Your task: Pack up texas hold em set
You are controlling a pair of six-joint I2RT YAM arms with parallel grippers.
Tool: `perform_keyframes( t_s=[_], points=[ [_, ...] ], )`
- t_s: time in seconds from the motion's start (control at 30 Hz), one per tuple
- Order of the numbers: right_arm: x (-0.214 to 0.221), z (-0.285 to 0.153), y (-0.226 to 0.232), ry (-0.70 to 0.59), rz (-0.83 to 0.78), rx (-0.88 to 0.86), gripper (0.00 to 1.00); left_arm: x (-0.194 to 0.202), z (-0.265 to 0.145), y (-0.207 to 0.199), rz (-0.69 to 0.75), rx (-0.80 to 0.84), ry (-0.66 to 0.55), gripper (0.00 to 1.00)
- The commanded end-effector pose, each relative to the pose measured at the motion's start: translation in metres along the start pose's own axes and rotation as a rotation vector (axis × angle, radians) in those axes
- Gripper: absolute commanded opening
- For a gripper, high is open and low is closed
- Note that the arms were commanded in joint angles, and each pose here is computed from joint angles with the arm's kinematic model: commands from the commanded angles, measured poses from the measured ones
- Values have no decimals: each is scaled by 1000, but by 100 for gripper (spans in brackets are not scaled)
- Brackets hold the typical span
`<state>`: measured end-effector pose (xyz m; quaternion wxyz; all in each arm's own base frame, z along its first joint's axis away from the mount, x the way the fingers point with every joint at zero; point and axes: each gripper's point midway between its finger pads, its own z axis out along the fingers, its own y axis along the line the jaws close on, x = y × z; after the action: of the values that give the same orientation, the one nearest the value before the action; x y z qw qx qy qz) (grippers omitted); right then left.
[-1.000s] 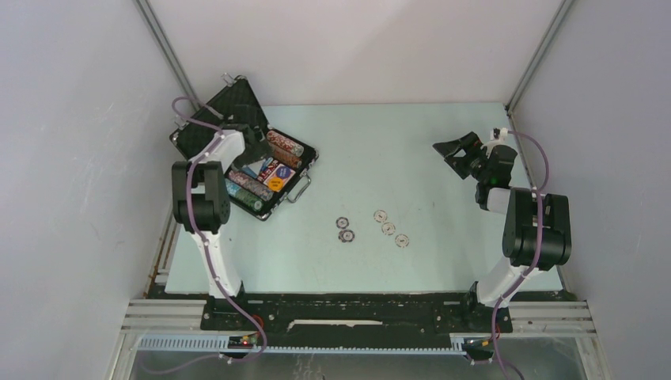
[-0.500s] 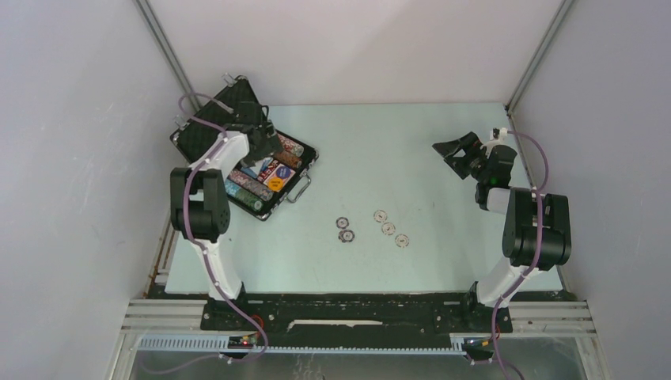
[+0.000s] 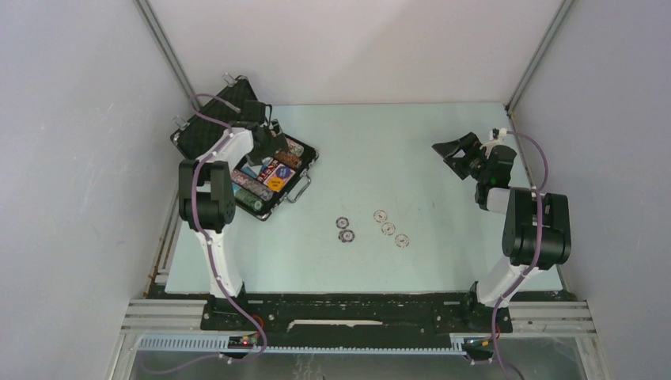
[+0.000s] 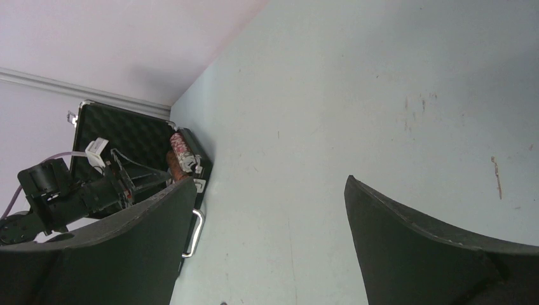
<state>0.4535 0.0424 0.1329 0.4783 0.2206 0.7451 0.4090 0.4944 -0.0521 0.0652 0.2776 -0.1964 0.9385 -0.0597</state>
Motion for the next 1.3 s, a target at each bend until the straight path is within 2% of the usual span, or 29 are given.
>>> perform_keyframes(
  t_s=[0.0,0.2,0.33,0.77,1.0,1.27],
  points=[
    [-16,6,18,-33,-36,-56,97,-8,-3,-1,-7,8,-12,94],
    [-16,6,19,-32,-38,-58,97,-7,-9,-25,45,131,32,94],
    [-16,6,19,-33,-38,-58,97,-15,-17,-33,49,171,2,94],
    [-16,6,19,-33,-38,-57,97,-10,1,-9,17,45,23,96],
    [-16,6,19,-32,-38,-59,97,-18,-12,13,7,-38,-19,97],
    [-16,6,20,-31,-38,-61,97,-20,-28,11,47,-3,-24,97]
  ],
)
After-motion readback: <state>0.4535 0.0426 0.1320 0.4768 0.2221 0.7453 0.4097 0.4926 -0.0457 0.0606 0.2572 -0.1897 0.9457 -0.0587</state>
